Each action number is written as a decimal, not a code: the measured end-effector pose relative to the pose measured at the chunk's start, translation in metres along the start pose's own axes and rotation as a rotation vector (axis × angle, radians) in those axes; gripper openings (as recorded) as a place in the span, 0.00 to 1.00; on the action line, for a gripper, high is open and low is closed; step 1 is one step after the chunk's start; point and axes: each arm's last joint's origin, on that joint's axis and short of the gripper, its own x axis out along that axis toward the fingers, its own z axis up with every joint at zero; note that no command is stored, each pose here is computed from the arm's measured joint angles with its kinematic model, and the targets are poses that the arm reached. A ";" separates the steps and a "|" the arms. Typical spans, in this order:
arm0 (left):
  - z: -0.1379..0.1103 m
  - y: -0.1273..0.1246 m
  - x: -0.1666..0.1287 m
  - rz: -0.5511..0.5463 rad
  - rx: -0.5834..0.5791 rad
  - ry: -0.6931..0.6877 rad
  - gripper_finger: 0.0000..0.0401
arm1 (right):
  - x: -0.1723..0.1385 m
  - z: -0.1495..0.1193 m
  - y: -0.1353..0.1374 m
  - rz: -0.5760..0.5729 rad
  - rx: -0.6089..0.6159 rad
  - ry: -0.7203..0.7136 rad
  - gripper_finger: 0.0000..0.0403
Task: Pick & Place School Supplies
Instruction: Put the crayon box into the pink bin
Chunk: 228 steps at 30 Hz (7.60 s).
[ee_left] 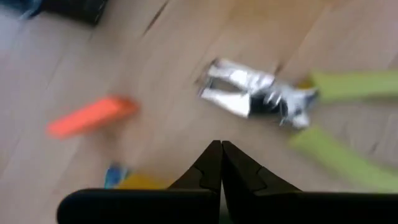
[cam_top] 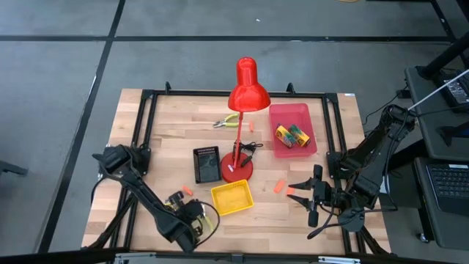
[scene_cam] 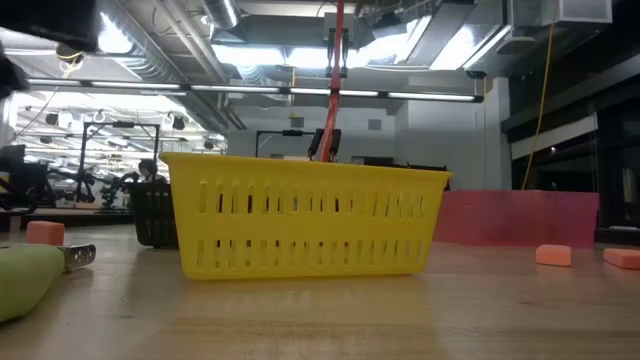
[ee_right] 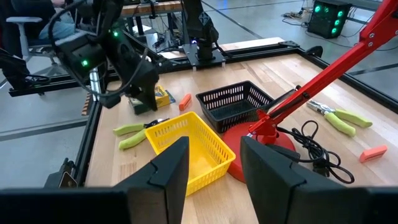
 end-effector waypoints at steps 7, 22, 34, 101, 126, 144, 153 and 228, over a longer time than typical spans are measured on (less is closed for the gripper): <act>-0.023 0.008 -0.015 0.046 -0.060 0.099 0.00 | 0.002 -0.002 0.002 -0.009 -0.011 -0.001 0.36; -0.069 0.018 -0.075 0.207 -0.279 0.126 0.00 | 0.002 -0.004 0.003 -0.013 -0.003 -0.003 0.36; -0.087 0.030 -0.040 0.343 -0.355 0.385 0.00 | 0.002 -0.004 0.003 -0.013 -0.007 -0.002 0.36; -0.072 0.003 -0.001 -0.089 -0.420 -0.282 0.00 | 0.053 -0.037 0.025 -0.037 -0.060 0.100 0.36; -0.084 0.005 -0.027 0.020 -0.423 -0.235 0.00 | 0.053 -0.036 0.026 -0.014 -0.047 0.107 0.36; -0.064 0.012 -0.021 0.158 -0.438 -0.141 0.30 | 0.053 -0.035 0.028 0.013 -0.055 0.111 0.36; -0.059 0.002 -0.024 0.106 -0.526 -0.048 0.47 | 0.053 -0.035 0.028 0.013 -0.050 0.112 0.36; -0.055 0.046 0.015 -0.247 -0.657 -0.399 0.02 | 0.046 -0.038 0.030 0.005 -0.074 0.096 0.36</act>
